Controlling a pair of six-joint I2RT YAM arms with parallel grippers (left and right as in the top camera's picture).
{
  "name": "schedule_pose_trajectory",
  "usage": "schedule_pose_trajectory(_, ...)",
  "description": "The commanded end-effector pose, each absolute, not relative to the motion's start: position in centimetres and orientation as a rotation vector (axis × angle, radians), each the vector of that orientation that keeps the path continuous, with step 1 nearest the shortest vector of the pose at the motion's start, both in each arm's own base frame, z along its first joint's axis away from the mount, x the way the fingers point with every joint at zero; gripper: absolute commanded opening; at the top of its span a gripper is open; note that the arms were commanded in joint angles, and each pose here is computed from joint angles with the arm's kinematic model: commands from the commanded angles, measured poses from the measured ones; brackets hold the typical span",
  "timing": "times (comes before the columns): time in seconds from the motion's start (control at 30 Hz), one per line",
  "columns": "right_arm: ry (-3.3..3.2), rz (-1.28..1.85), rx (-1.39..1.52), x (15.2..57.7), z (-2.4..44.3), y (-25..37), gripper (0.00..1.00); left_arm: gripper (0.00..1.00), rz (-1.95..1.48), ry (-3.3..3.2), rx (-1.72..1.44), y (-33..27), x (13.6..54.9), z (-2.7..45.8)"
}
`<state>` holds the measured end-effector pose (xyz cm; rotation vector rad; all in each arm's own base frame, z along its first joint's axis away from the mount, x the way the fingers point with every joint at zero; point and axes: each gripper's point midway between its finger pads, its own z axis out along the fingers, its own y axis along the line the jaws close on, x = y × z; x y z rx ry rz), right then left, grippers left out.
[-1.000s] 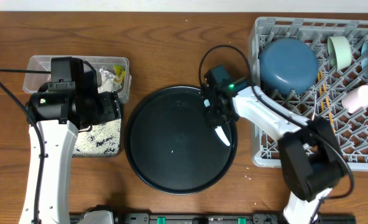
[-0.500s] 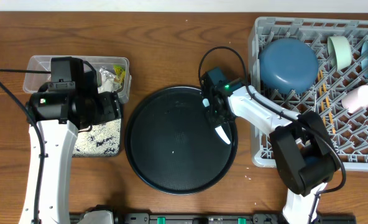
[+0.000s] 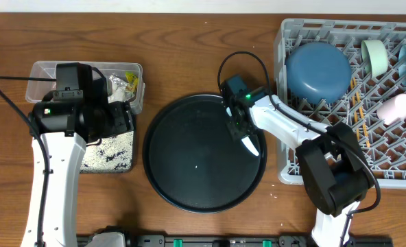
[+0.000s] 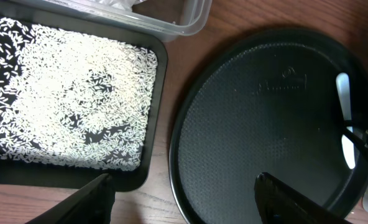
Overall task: Sort waste into correct bins and load items into the dishwasher rack
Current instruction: 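Grasp the white plastic knife with the right gripper and lift it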
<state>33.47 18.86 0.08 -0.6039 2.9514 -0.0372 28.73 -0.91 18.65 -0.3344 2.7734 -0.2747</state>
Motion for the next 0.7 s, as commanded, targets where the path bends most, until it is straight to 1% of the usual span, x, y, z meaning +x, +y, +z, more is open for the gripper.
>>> schedule_pose_trajectory(0.0, 2.981, -0.158, -0.587, 33.4, -1.5, 17.3, 0.16, 0.73, -0.271, 2.780, -0.351, -0.7, 28.7, 18.5)
schedule_pose_trajectory(0.23, 2.981, -0.158, -0.587, 33.4, -1.5, 17.3, 0.11, 0.74, -0.271, 2.781, -0.351, -0.7, 28.6, 18.5)
schedule_pose_trajectory(0.27, 2.981, -0.157, -0.586, 33.4, -1.5, 17.3, 0.09, 0.73, -0.271, 2.781, -0.352, -0.7, 28.6, 18.5)
schedule_pose_trajectory(0.3, 2.981, -0.157, -0.586, 33.4, -1.5, 17.3, 0.04, 0.74, -0.271, 2.781, -0.352, -0.7, 28.6, 18.5)
schedule_pose_trajectory(0.33, 2.981, -0.157, -0.586, 33.3, -1.5, 17.3, 0.01, 0.74, -0.271, 2.781, -0.352, -0.7, 28.6, 18.5)
schedule_pose_trajectory(0.53, 2.989, -0.154, -0.589, 33.2, -1.3, 17.3, 0.01, 0.73, -0.272, 2.781, -0.352, -0.7, 28.6, 18.5)
schedule_pose_trajectory(0.67, 2.968, -0.136, -0.583, 33.5, 0.5, 17.5, 0.01, 0.73, -0.272, 2.781, -0.352, -0.7, 28.6, 18.5)
